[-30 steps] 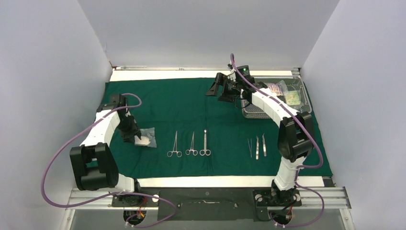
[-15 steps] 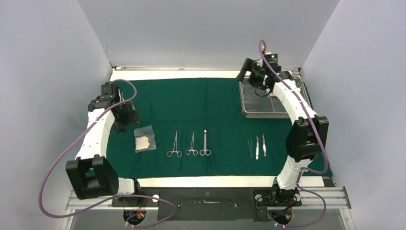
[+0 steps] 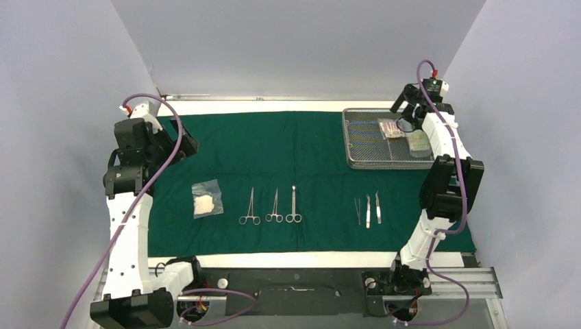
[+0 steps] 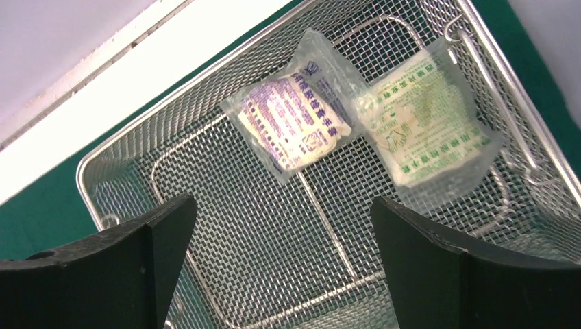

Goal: Open and lay out the surgical kit
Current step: Pick up the medical item from the container.

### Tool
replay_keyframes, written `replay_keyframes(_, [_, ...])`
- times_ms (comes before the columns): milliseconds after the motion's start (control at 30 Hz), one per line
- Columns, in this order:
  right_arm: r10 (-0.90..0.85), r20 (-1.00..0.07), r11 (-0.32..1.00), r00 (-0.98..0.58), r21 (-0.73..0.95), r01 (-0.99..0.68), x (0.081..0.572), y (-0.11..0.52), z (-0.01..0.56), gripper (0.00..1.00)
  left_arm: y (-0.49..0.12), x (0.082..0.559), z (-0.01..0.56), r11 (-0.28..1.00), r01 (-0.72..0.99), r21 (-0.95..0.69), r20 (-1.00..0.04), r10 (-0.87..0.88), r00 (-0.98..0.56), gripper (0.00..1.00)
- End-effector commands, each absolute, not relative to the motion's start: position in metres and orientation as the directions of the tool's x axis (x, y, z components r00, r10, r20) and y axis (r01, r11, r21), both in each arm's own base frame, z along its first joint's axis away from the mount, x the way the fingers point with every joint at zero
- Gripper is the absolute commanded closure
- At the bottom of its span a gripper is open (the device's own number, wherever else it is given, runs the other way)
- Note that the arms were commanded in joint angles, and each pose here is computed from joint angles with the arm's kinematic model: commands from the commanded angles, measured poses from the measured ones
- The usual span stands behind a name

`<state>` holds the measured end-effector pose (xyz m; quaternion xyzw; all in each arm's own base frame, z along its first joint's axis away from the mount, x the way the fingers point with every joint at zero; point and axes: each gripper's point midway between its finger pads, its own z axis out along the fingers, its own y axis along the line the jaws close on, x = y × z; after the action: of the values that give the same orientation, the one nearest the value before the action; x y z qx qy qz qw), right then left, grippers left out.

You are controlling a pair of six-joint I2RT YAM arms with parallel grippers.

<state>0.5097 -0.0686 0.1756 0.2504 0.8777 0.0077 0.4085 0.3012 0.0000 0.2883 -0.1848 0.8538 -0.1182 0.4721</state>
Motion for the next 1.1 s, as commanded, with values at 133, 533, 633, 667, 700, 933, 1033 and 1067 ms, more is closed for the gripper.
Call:
replay_keyframes(133, [0.776,-0.516,0.627,-0.362,0.567,0.535,0.547,-0.091,0.135,0.09,-0.005,0.315,0.3,0.901,-0.157,-0.404,-0.781,-0.429,-0.454,0.04])
replay_keyframes(533, [0.878,-0.336,0.479,-0.342,0.596,0.644,0.564,-0.096,0.074,0.29,-0.015,0.326,0.292,0.879,-0.129,-0.459,-0.749,-0.46,-0.477,0.03])
replay_keyframes(633, [0.891,-0.318,0.455,-0.325,0.619,0.641,0.565,-0.094,0.064,0.38,-0.015,0.327,0.289,0.877,-0.134,-0.461,-0.743,-0.464,-0.482,0.03])
replay_keyframes(667, [0.893,-0.31,0.449,-0.325,0.624,0.64,0.565,-0.093,0.061,0.41,-0.015,0.327,0.288,0.877,-0.136,-0.461,-0.741,-0.465,-0.484,0.03])
replay_keyframes(700, [0.895,-0.303,0.445,-0.326,0.626,0.64,0.565,-0.092,0.058,0.46,-0.015,0.328,0.287,0.876,-0.139,-0.462,-0.739,-0.467,-0.485,0.03])
replay_keyframes(933, [0.895,-0.287,0.446,-0.341,0.601,0.663,0.555,-0.091,0.044,0.54,-0.014,0.328,0.286,0.871,-0.152,-0.467,-0.733,-0.477,-0.485,0.03])
replay_keyframes(1033, [0.89,-0.291,0.455,-0.35,0.579,0.677,0.551,-0.092,0.04,0.53,-0.013,0.328,0.285,0.869,-0.158,-0.469,-0.73,-0.482,-0.484,0.03])
replay_keyframes(1067, [0.889,-0.293,0.457,-0.351,0.564,0.688,0.548,-0.094,0.038,0.52,-0.013,0.328,0.285,0.869,-0.16,-0.469,-0.729,-0.483,-0.485,0.03])
